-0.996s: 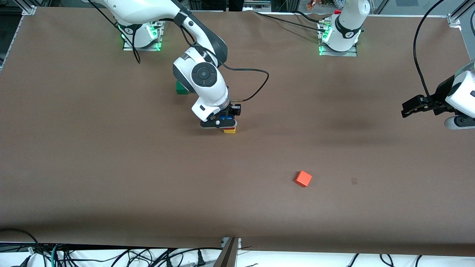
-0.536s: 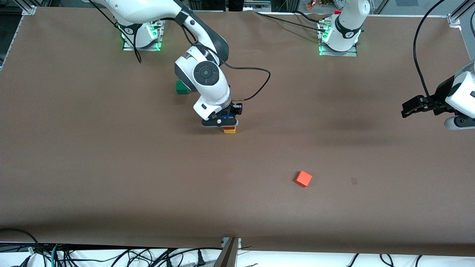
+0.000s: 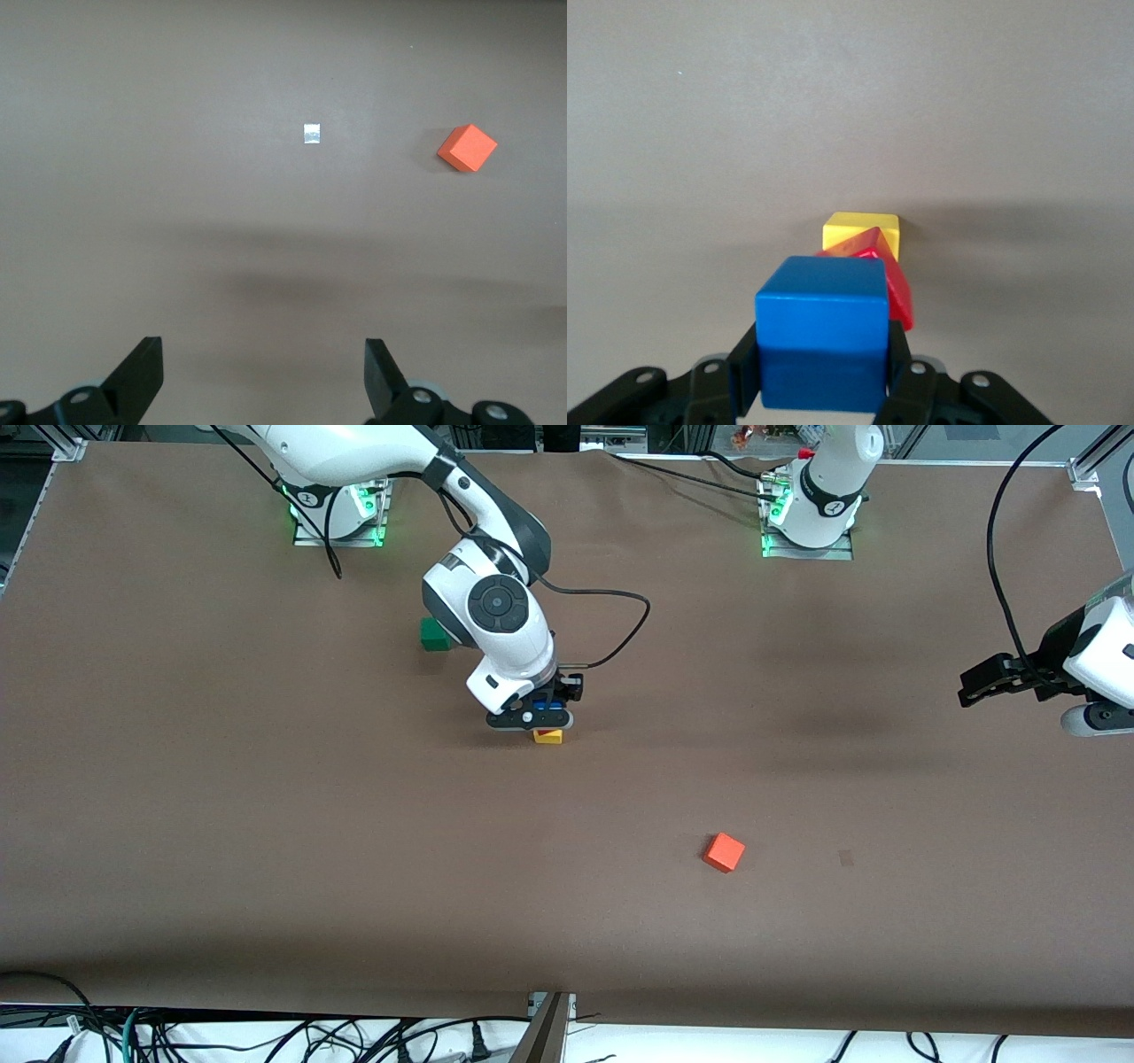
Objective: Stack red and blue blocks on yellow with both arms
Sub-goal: 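Lower the blue cube onto the red cube with the right gripper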
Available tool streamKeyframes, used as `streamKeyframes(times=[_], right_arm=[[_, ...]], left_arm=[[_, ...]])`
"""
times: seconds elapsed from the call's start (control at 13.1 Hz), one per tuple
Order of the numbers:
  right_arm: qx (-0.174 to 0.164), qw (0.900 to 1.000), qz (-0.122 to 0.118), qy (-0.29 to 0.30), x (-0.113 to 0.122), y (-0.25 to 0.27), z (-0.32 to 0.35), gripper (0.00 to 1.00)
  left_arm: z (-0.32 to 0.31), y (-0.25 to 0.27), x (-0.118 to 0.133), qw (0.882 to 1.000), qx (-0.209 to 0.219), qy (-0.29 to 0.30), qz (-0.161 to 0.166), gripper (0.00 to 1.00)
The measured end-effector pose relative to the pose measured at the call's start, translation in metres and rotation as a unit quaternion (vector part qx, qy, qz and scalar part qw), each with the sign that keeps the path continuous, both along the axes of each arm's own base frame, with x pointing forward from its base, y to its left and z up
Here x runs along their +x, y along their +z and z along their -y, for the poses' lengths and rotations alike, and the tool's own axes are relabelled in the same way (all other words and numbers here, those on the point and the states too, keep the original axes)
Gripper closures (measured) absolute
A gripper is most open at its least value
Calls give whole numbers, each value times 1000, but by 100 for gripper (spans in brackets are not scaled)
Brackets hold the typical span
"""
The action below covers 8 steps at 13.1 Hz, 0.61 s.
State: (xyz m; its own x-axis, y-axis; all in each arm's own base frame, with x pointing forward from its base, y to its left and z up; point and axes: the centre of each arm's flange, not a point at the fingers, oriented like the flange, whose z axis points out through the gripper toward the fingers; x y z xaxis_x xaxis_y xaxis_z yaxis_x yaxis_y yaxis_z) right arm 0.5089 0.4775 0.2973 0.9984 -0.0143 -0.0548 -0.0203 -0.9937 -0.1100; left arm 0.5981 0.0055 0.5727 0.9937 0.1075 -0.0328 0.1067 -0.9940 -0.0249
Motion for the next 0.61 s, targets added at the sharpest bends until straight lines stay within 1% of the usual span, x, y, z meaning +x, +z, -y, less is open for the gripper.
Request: streamKeyframes(times=[0.61], right_arm=[[1,1000,0,0,0,0,-2,44]], left_arm=[[0,0,0,1000,0,0,0,0]])
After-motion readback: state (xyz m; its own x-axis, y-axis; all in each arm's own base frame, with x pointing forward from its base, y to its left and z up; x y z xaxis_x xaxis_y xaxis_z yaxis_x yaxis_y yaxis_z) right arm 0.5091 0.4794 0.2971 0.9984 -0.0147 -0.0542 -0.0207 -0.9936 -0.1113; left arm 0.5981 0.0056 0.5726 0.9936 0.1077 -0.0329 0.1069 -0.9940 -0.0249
